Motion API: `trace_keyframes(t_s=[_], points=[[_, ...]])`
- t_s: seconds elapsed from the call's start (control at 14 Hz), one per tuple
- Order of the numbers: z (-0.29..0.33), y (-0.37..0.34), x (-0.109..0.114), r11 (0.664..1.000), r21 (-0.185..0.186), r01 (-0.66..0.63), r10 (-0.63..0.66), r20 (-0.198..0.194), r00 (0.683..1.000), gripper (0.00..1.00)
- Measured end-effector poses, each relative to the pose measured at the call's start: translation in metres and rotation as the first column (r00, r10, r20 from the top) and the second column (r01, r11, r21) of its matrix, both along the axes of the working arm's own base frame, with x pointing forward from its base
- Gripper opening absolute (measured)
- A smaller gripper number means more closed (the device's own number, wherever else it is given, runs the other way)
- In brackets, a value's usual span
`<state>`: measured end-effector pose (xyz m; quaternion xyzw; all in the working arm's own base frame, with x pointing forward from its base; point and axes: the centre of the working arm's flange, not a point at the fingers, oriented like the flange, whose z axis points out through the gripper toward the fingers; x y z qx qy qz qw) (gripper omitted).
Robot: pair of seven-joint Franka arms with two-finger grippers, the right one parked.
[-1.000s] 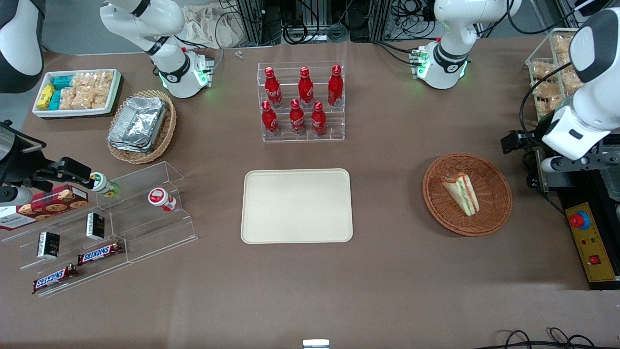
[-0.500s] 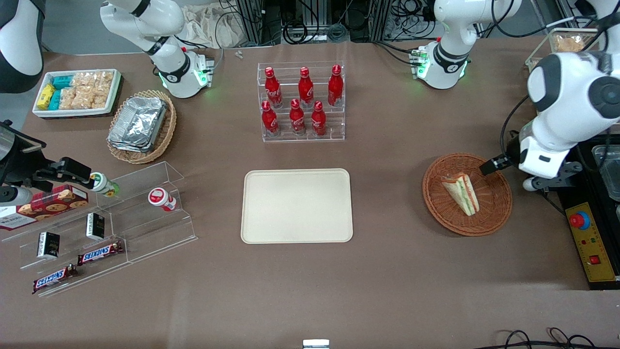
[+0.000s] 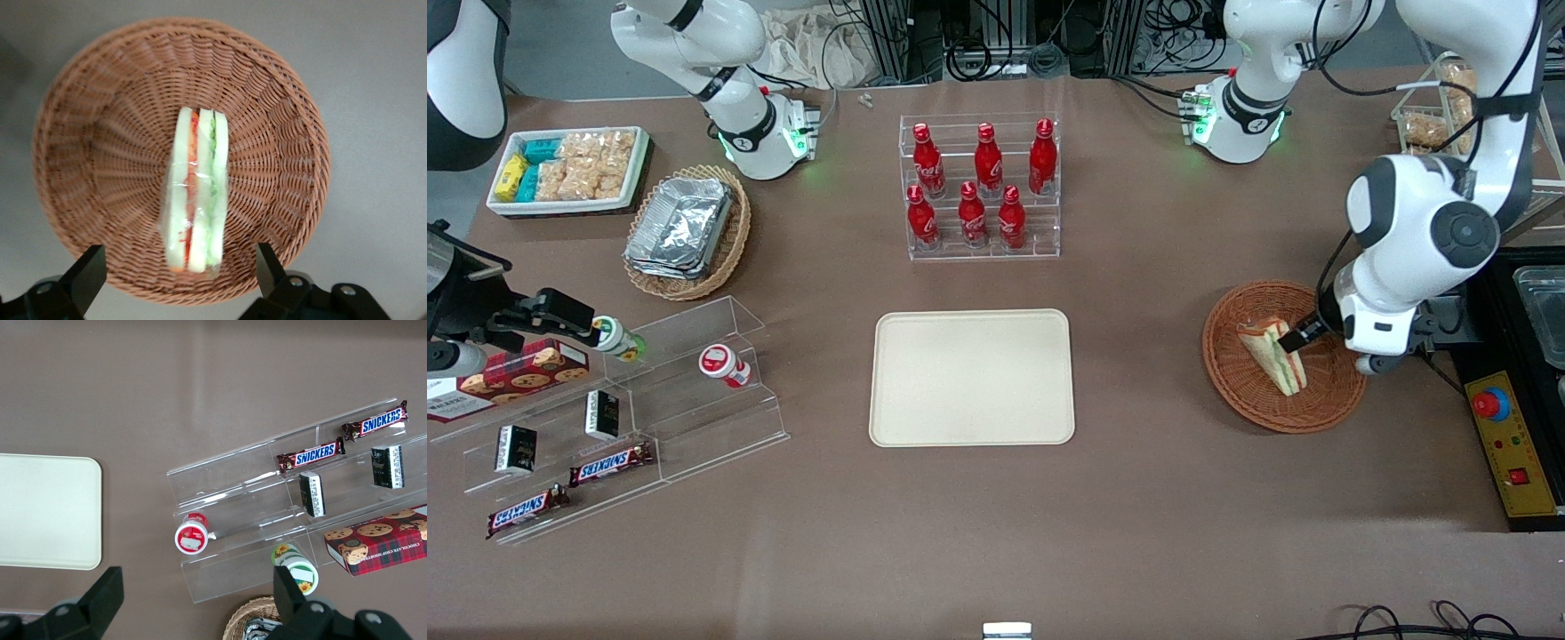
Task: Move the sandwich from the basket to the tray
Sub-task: 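Lower the open left gripper around the wrapped sandwich and close it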
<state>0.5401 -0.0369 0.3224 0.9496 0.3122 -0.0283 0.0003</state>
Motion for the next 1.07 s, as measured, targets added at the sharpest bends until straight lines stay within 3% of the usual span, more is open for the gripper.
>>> trace_keyframes(t_s=[0.21,0.43,0.86,1.07], points=[[-0.023,-0.009,0.002,0.999,-0.005,-0.033,0.033,0.004,0.999,1.00],[-0.047,-0.011,-0.012,0.999,-0.008,-0.041,0.042,0.028,0.999,1.00],[-0.061,-0.009,-0.023,0.999,-0.007,-0.044,0.044,0.024,0.999,0.98],[-0.061,-0.008,-0.023,0.999,-0.008,-0.045,0.045,0.028,0.999,0.67]])
